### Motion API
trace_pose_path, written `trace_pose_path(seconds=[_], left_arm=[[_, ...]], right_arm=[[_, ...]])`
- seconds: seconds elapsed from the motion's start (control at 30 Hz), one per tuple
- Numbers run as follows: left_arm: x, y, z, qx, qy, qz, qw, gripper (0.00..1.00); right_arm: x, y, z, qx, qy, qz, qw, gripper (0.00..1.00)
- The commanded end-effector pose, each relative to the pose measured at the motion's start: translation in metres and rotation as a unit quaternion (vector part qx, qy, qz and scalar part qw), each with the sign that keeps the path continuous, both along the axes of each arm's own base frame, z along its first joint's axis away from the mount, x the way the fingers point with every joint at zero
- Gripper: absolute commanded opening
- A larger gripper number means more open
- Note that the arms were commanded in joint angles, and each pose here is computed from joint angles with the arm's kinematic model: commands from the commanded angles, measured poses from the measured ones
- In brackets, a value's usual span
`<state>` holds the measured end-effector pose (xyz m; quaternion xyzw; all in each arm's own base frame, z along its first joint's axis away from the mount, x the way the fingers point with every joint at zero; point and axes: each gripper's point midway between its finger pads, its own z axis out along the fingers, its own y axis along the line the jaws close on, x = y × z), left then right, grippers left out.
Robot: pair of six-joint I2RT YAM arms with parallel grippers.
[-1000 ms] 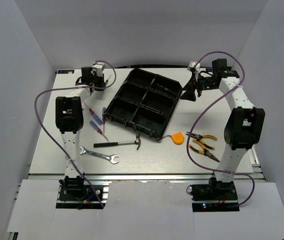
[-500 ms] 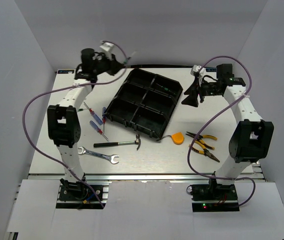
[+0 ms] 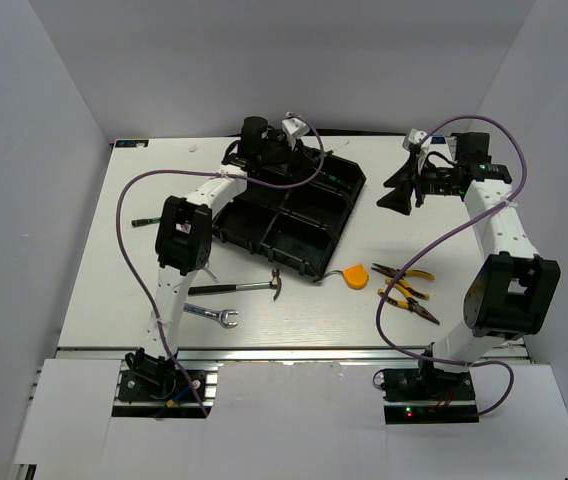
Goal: Sort the tools into containers
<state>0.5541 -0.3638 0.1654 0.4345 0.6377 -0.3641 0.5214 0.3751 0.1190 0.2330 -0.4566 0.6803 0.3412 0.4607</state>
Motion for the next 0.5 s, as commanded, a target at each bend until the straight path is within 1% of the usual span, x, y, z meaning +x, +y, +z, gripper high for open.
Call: trace_pose_path(seconds=[0.0, 0.2, 0.23, 0.37, 0.47], left_arm=[[0.009, -0.012, 0.042, -0.012, -0.072, 0.0, 0.997, 0.0], [0.01, -0.03, 0.025, -0.005, -0.088, -0.01, 0.996, 0.0], [0.01, -0.032, 0.025, -0.001, -0.1, -0.014, 0.995, 0.0], [0.009, -0.041, 0.016, 0.006, -0.117, -0.022, 0.993, 0.0], [0.009, -0.04, 0.004, 0.02, -0.112, -0.02, 0.993, 0.0]], right_arm=[[-0.005, 0.001, 0.016, 0.017, -0.024, 0.006, 1.0, 0.7], [-0.004, -0.003, 0.01, 0.018, -0.017, 0.002, 1.0, 0.7], [-0.004, -0.004, 0.01, 0.019, -0.016, 0.002, 1.0, 0.7], [-0.004, -0.004, 0.005, 0.019, -0.011, 0.0, 1.0, 0.7], [-0.004, -0.005, 0.005, 0.02, -0.011, -0.001, 1.0, 0.7]])
